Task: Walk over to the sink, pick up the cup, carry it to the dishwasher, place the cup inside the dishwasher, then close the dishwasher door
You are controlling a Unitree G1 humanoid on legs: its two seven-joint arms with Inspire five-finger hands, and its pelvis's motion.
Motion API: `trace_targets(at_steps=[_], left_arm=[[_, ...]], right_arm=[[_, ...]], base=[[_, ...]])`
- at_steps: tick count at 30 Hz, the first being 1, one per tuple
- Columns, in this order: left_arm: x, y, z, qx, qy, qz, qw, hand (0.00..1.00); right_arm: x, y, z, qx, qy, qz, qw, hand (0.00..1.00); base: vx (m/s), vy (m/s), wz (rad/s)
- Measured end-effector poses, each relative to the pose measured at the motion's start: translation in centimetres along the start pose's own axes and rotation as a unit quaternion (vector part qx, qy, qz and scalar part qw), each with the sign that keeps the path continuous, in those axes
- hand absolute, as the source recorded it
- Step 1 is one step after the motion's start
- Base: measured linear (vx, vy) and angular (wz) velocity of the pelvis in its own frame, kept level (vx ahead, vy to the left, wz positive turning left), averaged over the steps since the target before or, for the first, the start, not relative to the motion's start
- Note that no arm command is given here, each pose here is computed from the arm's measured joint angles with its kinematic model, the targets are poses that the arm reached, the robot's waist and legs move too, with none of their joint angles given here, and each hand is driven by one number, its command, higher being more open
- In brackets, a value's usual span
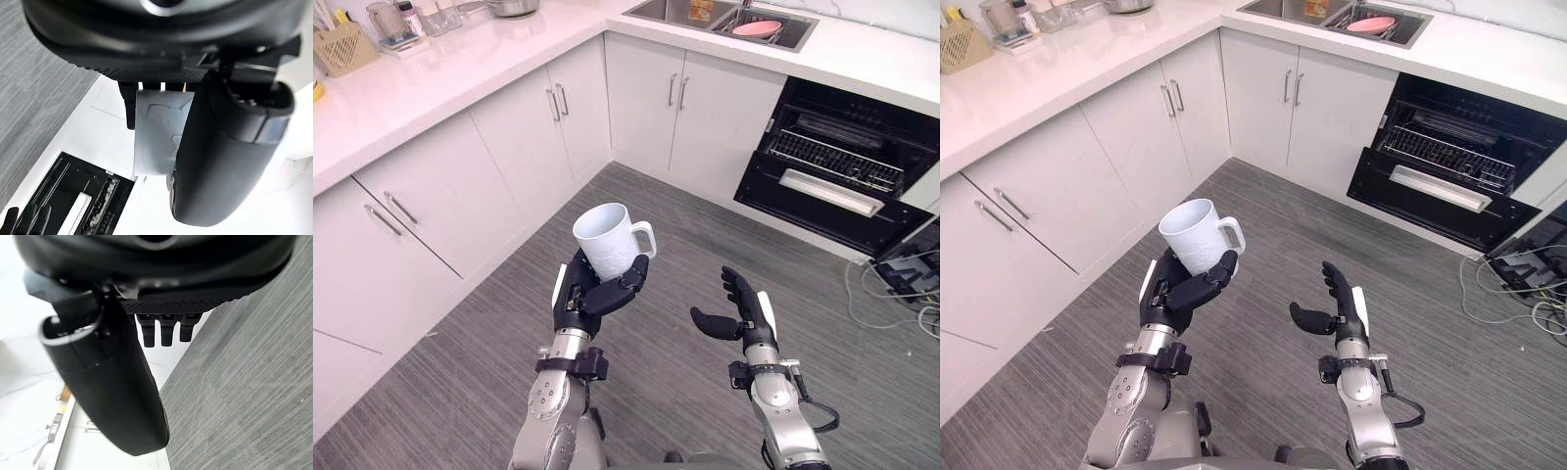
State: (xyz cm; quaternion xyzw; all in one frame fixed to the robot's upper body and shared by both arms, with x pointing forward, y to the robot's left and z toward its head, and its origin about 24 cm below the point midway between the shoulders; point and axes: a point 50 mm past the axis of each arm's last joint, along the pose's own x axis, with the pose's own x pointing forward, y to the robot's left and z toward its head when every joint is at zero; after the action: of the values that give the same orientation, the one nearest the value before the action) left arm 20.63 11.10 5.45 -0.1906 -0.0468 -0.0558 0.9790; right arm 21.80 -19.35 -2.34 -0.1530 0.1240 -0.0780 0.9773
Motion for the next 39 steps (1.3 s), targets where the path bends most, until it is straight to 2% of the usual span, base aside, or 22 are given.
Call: trace_targets(at_steps=[6,10,14,23,25,29,33,39], left_arm=[[-0.1,0.3,0.0,0.018,0.009,-0.006,1.0,0.3],[-0.6,1.4,-0.1,0.06,0.027,-0.003,0.998,0.3],[-0.4,1.1,0.0,0.063,0.019,-0.01,0.998,0.3],[0.2,0.3,-1.7,0.033,0.045,0.001,0.998,0.3],[-0.3,0.1,-1.6,0.03,0.044,-0.003,0.999,0.3],[-0.2,-0.2,-1.7,0.033,0.047,-0.021,0.998,0.3],[-0.2,-0.3,-1.6,0.036,0.041,-0.016,0.998,0.3],[0.1,1.1,-0.9,0.059,0.032,0.008,0.998,0.3]], right_arm=[[-0.5,0.4,-1.4,-0.001,0.03,0.006,1.0,0.9],[-0.5,2.1,-1.6,0.012,0.04,0.032,0.999,0.9],[-0.1,3.4,-0.6,0.014,0.022,0.057,0.998,0.9],[-1.0,1.5,-0.7,-0.009,0.015,0.047,0.999,0.9],[-1.6,1.5,0.7,0.004,-0.016,0.04,0.999,0.9],[-0.5,1.6,2.9,0.02,-0.063,0.03,0.997,0.9],[0.3,0.9,3.2,0.023,-0.068,0.024,0.997,0.9],[0.0,2.7,3.2,0.051,-0.058,0.043,0.996,0.9]], base=[[0.52,0.308,-0.28],[0.54,0.23,-0.24],[0.52,0.09,-0.12],[0.66,-0.008,0.08],[0.58,0.041,-0.88],[0.55,0.205,-0.98],[0.39,0.391,-0.97],[0.4,0.353,-0.84]])
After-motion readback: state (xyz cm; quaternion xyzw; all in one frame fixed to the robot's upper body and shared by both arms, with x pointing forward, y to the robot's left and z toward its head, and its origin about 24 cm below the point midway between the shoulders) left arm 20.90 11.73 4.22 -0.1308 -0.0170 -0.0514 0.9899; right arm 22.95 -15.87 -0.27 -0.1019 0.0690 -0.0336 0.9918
